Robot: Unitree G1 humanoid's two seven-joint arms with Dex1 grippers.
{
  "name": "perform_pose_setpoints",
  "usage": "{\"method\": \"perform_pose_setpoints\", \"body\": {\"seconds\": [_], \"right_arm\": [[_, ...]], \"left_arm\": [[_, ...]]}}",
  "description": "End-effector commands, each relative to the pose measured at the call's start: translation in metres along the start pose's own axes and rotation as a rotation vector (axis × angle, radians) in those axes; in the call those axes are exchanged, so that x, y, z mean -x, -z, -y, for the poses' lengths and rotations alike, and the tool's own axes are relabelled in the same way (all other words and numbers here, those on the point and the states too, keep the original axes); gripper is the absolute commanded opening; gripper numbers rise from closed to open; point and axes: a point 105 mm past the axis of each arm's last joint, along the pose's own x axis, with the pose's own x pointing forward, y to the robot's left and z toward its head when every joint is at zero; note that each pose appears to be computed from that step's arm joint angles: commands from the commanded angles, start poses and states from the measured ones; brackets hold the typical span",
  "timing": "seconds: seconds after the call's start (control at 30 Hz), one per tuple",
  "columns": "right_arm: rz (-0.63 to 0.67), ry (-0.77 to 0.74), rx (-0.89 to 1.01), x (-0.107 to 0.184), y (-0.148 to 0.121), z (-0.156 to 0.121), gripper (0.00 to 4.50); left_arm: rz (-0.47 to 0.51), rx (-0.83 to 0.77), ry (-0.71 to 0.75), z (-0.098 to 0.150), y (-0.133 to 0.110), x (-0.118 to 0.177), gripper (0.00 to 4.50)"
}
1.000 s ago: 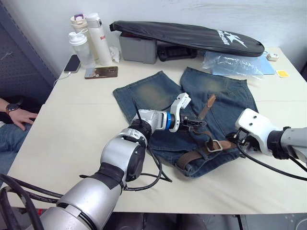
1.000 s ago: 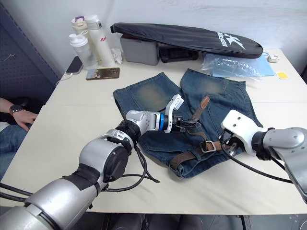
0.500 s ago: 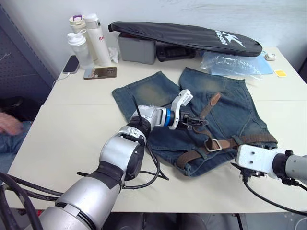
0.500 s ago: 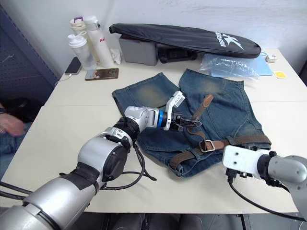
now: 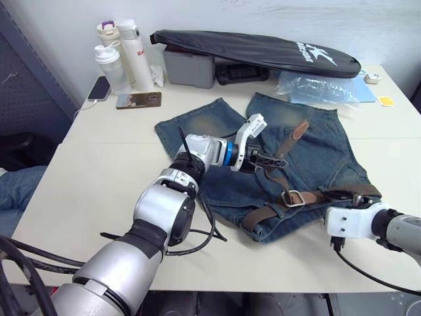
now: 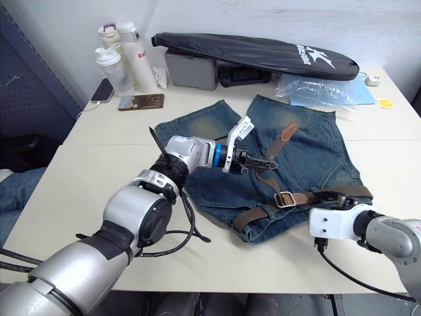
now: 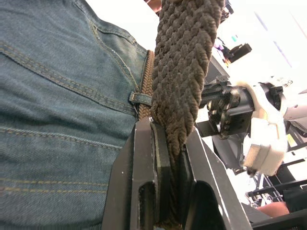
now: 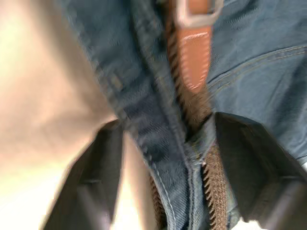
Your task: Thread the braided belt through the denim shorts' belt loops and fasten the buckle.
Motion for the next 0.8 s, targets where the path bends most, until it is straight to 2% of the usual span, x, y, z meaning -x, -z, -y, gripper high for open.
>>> {"method": "perform_pose_setpoints", "body": {"seconds": [0.03,0.23,0.4,0.47,0.53,0.67,0.73,0.8], "right_arm": [[-0.025,0.020,0.040,0.012,0.001,0.009,4.48],[-0.074,0.009,0.105,-0.003,0.011,-0.002,4.48],[-0.064,0.074,0.083,-0.018,0.011,0.004,4.48],[-0.024,0.079,0.053,-0.022,0.004,0.004,3.95],[0.013,0.055,0.032,-0.026,-0.004,0.000,3.12],[0.110,0.014,-0.029,-0.035,-0.027,-0.008,1.07],[0.154,0.007,-0.063,-0.041,-0.040,-0.008,0.30],[0.187,0.004,-0.088,-0.047,-0.053,-0.007,0.26]], "left_arm": [[0.032,-0.039,0.032,0.009,-0.013,0.001,0.00],[0.036,-0.042,0.044,0.012,-0.015,-0.003,0.00],[0.043,-0.054,0.041,0.014,-0.020,-0.001,0.00],[0.042,-0.058,0.035,0.013,-0.021,0.001,0.00],[0.041,-0.062,0.026,0.011,-0.021,0.004,0.00],[0.059,-0.073,-0.012,0.006,-0.027,0.012,0.00],[0.071,-0.081,-0.032,0.004,-0.031,0.017,0.00],[0.079,-0.095,-0.053,0.002,-0.035,0.023,0.00]]}}
